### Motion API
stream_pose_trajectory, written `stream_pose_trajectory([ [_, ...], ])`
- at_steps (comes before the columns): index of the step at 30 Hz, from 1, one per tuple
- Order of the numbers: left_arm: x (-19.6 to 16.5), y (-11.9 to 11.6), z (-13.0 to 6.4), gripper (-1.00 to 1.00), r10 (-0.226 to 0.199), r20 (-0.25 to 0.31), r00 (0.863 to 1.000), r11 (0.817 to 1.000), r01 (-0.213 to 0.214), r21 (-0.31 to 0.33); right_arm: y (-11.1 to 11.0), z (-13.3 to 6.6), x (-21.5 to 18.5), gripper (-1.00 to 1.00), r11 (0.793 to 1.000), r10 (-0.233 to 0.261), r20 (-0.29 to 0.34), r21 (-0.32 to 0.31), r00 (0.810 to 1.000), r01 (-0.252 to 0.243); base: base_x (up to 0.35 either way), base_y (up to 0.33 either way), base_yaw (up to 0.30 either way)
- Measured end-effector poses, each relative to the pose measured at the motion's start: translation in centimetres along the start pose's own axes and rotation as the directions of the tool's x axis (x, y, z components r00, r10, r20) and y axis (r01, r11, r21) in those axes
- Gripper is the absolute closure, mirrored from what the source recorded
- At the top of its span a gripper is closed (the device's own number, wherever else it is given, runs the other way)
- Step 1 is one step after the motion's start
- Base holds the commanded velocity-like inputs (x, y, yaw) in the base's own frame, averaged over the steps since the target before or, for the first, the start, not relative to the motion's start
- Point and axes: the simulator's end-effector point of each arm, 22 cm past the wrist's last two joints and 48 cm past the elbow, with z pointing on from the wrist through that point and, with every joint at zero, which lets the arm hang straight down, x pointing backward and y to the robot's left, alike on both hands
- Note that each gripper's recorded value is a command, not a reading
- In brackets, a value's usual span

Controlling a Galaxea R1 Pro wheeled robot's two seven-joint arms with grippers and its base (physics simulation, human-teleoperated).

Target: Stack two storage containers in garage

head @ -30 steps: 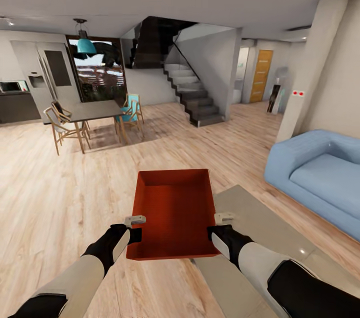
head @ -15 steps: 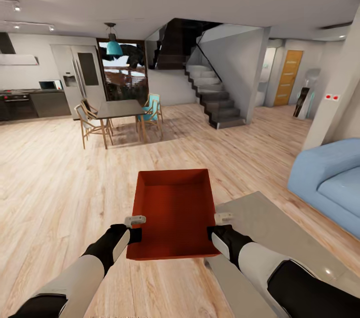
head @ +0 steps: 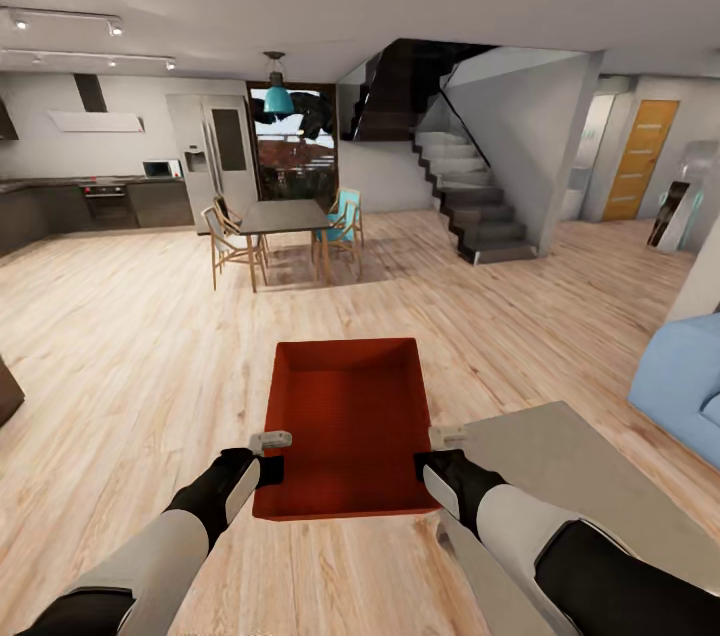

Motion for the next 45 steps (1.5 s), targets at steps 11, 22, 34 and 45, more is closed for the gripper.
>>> stream_pose_trajectory([
  [11,-0.17,-0.02,-0.15,1.00,0.000,0.004,1.000,1.000,0.000,0.000,-0.03,-0.14,-0.18,1.00,1.000,0.000,0.004,0.000,1.000,0.000,0.000,0.000,0.274],
  [22,-0.22,-0.03,-0.18,1.00,0.000,0.005,1.000,1.000,0.000,0.000,-0.05,-0.18,-0.23,1.00,1.000,0.001,0.005,0.001,1.000,-0.001,0.000,0.000,0.049],
  [34,-0.22,-0.04,-0.19,1.00,-0.001,0.005,1.000,1.000,0.001,0.000,-0.07,-0.18,-0.24,1.00,1.000,0.000,0.005,0.001,1.000,0.000,0.006,0.000,0.000],
  [45,-0.18,-0.05,-0.23,1.00,-0.002,0.005,1.000,1.000,0.002,0.000,-0.08,-0.23,-0.25,1.00,1.000,-0.001,0.005,0.000,1.000,0.001,0.288,0.061,0.025],
])
